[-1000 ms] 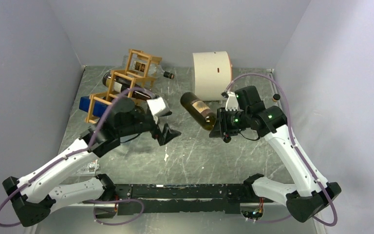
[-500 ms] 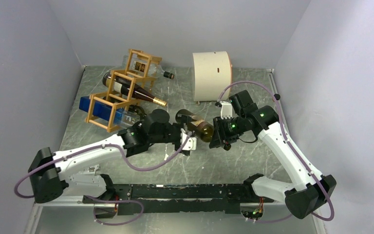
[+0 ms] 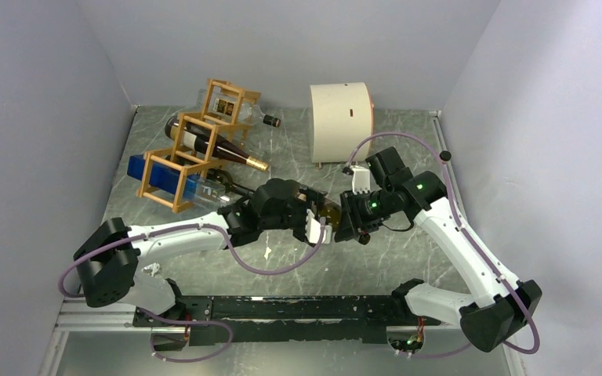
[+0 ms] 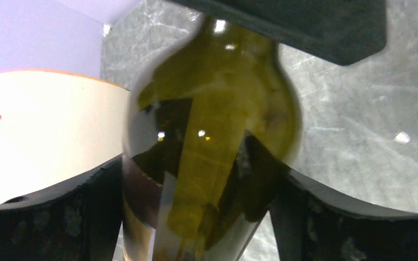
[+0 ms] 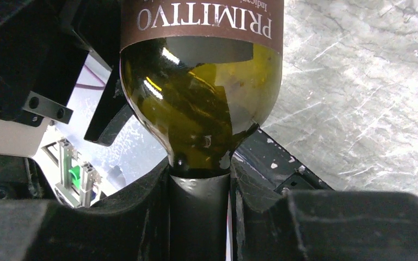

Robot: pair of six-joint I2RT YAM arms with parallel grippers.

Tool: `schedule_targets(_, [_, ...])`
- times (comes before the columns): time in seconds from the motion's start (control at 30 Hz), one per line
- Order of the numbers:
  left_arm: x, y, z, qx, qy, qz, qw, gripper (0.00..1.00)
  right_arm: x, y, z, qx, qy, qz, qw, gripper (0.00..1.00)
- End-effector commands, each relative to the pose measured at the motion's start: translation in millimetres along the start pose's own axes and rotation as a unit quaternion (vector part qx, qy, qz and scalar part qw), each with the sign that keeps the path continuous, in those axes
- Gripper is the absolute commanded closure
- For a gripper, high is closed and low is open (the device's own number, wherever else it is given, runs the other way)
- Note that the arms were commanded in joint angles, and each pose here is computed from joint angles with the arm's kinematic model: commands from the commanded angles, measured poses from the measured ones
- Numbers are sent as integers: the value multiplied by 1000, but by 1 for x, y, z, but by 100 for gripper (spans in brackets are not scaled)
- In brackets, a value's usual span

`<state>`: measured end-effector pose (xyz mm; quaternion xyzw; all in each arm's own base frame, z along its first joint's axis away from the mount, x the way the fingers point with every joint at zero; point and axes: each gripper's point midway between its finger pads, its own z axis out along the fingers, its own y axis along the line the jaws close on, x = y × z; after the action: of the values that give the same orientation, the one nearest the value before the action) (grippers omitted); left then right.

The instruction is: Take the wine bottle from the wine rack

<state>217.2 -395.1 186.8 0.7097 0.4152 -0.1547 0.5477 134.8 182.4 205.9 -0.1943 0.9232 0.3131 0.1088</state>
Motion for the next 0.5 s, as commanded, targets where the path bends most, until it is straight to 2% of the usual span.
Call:
schedule_targets(0.0, [-12, 20, -1, -53, -25, -1, 998, 28, -14, 18, -10, -31, -45, -48, 997, 100])
schedule_targets(0.03, [-12, 22, -2, -63, -25, -9, 998, 38, -14, 17, -10, -25, -47, -47, 997, 98])
schedule_targets(0.07, [-12, 24, -3, -73, -27, -17, 997, 46, -15, 15, -10, -20, -50, -48, 997, 89])
schedule_targets(0.27, [-11, 35, -12, -114, -20, -76, 990, 80, -39, 2, -15, 33, -102, -38, 993, 33])
schedule_targets(0.37, [-11, 39, -21, -135, -22, -115, 984, 89, -54, -4, -22, 62, -143, -32, 987, 15])
schedule_targets(0.47, [-10, 40, -29, -160, -27, -174, 971, 93, -74, -15, -34, 107, -190, -24, 976, 8])
